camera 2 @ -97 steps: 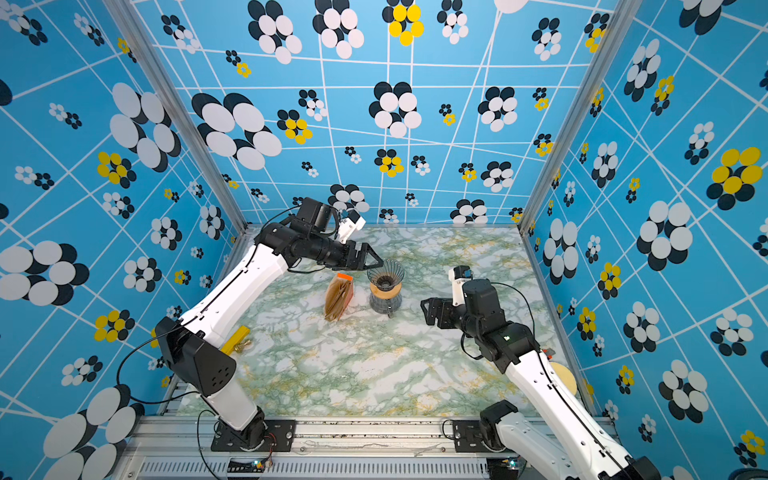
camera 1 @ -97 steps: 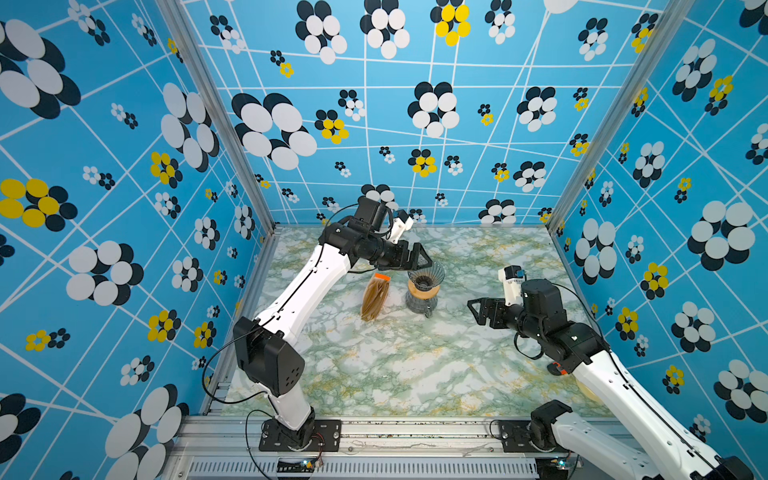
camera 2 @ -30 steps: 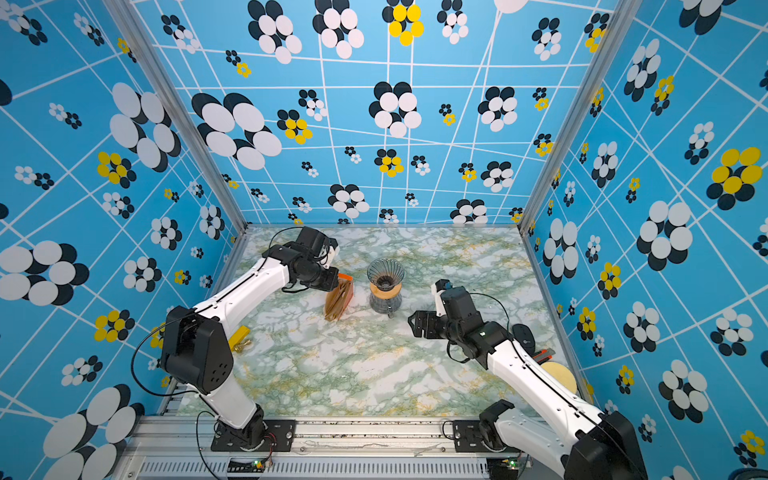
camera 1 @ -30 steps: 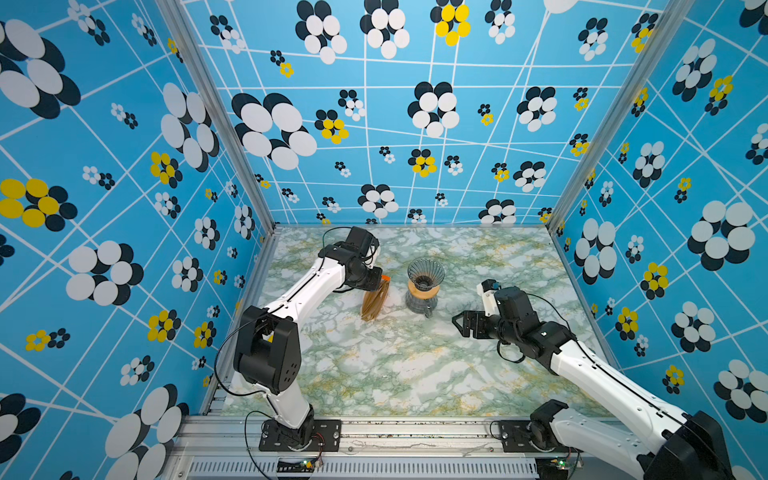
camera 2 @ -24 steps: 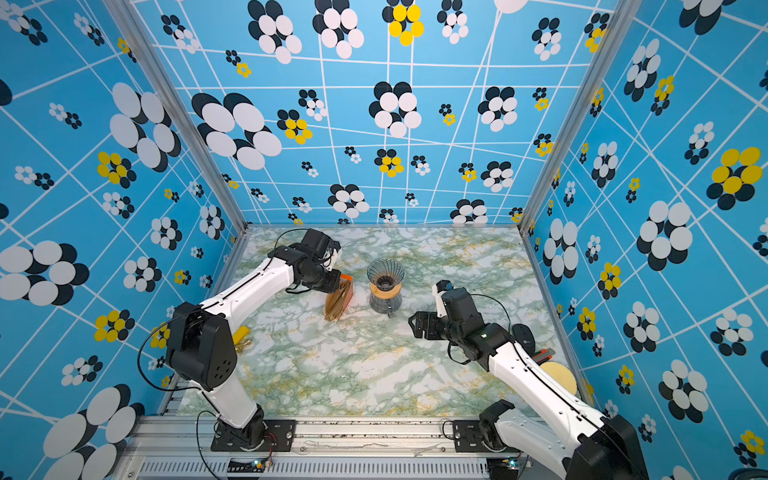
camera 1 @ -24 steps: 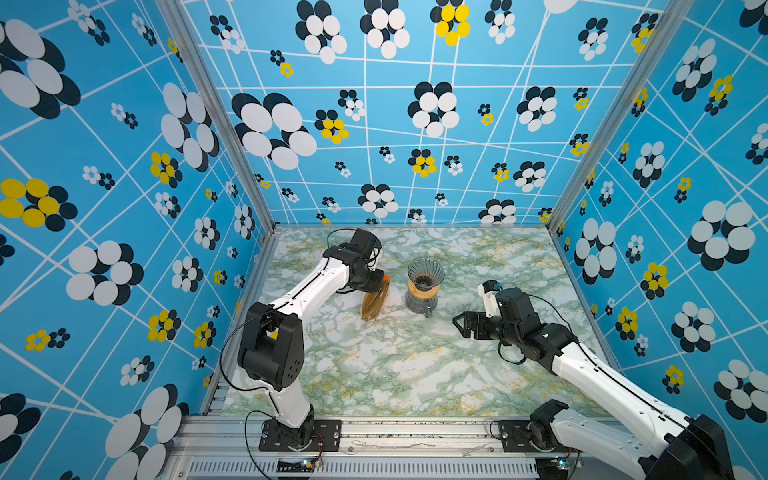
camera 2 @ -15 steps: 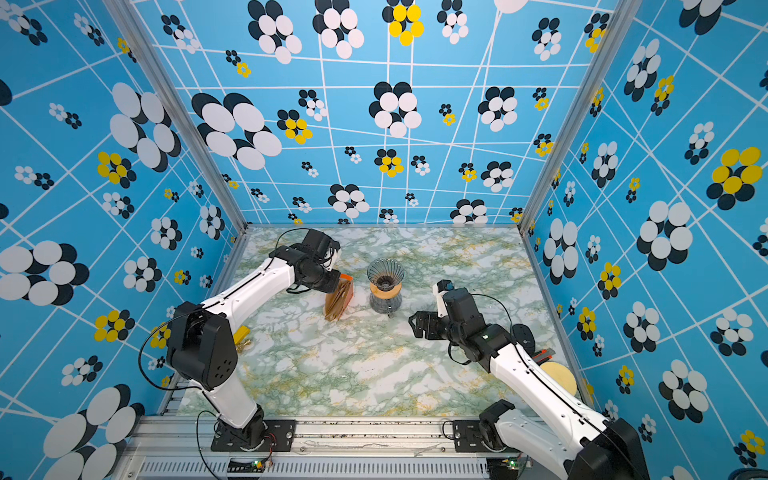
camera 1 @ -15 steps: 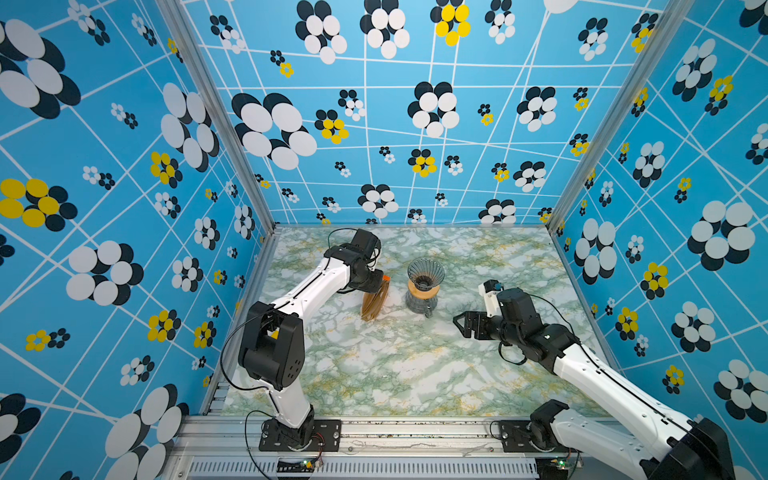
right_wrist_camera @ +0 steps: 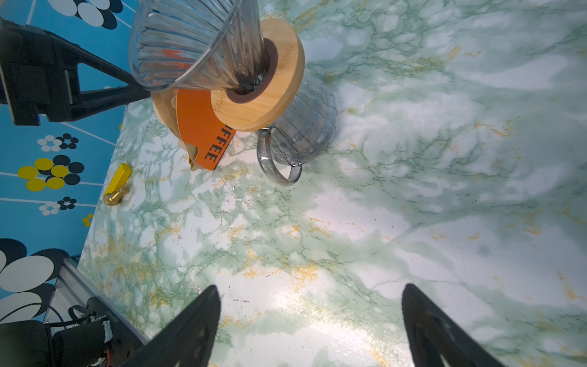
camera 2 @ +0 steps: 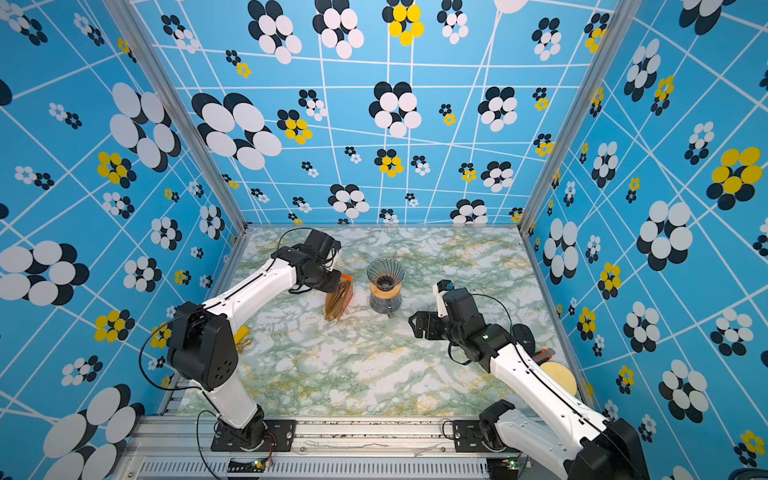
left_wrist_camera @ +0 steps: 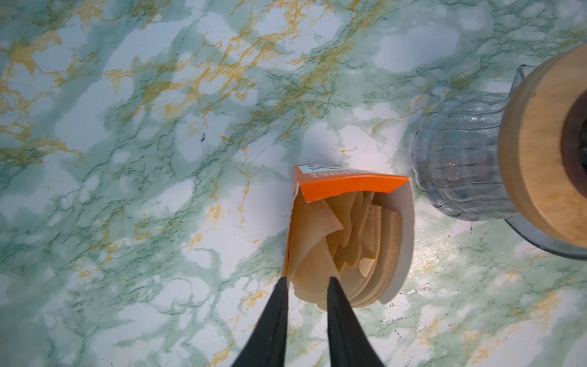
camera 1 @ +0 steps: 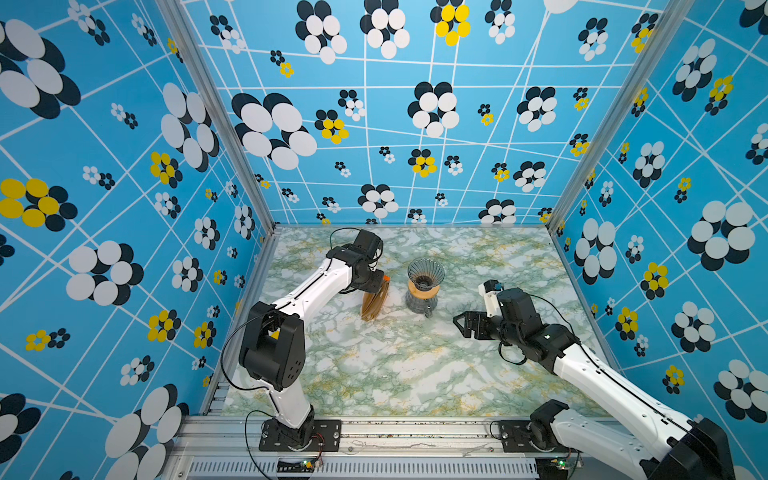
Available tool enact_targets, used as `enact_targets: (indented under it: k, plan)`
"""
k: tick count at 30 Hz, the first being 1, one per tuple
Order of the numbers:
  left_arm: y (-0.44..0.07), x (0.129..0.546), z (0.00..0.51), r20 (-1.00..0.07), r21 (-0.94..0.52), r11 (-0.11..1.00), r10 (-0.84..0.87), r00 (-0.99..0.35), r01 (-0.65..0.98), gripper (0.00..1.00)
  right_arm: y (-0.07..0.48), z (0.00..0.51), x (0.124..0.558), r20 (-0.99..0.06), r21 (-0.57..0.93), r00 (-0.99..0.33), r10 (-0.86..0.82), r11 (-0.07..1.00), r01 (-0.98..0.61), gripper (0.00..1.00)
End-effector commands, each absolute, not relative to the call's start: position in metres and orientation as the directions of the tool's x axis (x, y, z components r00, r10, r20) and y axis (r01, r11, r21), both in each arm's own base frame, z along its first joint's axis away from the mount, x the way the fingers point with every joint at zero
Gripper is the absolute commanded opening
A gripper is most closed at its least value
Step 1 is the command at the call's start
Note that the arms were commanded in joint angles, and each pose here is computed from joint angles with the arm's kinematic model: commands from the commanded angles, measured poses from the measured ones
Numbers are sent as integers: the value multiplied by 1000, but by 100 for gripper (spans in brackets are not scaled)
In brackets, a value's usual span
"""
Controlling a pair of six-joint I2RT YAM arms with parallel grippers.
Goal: Place the coffee filter in the dripper
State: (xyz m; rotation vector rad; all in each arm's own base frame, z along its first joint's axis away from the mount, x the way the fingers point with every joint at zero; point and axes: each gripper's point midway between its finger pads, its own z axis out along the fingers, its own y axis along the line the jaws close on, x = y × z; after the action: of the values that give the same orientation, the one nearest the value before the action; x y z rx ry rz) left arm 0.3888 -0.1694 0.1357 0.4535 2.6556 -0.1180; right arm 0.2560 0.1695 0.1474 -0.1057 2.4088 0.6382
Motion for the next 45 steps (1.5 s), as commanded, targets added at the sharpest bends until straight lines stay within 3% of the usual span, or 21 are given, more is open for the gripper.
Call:
enact_targets:
  k: [1, 36, 45]
  plan:
    - [-170, 390, 153, -488, 14, 938, 309, -816, 346, 24, 171, 143, 256, -601, 421, -795, 80, 878, -230, 91]
    - [-174, 389, 118, -388, 2, 936, 326, -862, 353, 15, 171, 139, 254, -600, 422, -796, 83, 878, -226, 91]
    - [-178, 390, 130, -424, -40, 935, 303, -854, 351, 4, 171, 139, 254, -599, 426, -796, 86, 876, -226, 91]
